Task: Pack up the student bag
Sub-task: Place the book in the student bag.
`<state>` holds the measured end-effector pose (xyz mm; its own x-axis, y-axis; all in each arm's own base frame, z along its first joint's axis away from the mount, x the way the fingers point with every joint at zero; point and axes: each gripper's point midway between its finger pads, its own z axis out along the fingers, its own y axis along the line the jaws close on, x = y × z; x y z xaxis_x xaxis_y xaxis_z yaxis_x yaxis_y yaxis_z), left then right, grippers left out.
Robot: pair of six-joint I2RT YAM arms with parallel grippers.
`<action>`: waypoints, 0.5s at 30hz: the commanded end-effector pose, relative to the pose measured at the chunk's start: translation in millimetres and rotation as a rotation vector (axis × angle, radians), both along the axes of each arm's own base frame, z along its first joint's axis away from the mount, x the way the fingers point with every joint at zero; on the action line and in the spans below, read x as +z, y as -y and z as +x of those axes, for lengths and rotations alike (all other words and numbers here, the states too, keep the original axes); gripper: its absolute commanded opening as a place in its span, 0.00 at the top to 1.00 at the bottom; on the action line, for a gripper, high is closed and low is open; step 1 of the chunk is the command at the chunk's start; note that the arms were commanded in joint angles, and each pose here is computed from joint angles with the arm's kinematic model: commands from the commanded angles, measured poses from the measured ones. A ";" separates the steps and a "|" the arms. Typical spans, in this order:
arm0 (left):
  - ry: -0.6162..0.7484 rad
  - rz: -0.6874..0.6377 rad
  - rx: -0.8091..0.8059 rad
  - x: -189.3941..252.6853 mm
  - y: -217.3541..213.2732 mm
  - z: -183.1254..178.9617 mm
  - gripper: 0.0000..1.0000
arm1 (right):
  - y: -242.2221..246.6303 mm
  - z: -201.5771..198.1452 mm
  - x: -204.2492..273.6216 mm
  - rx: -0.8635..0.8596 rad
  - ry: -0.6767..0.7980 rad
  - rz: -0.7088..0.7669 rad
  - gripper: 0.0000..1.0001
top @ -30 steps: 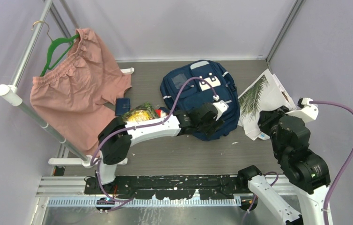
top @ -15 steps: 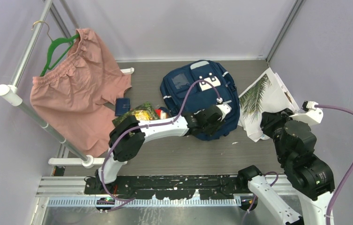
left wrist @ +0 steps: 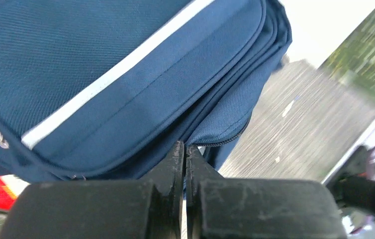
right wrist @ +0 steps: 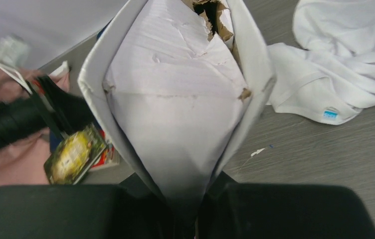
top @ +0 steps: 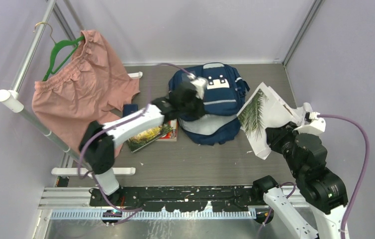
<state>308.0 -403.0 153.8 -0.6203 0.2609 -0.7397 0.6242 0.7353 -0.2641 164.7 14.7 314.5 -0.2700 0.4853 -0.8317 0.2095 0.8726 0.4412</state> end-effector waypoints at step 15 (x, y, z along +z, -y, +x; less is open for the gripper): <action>0.193 -0.609 0.059 244.2 -19.9 50.5 1.00 | -141.5 -97.0 43.0 1.064 0.048 0.178 0.96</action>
<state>357.8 -375.3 310.6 -0.5744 -0.1227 -0.8093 0.5818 0.6344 -0.5090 79.1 132.6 372.7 -0.5051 0.2356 -0.8303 -0.5619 0.6404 0.5236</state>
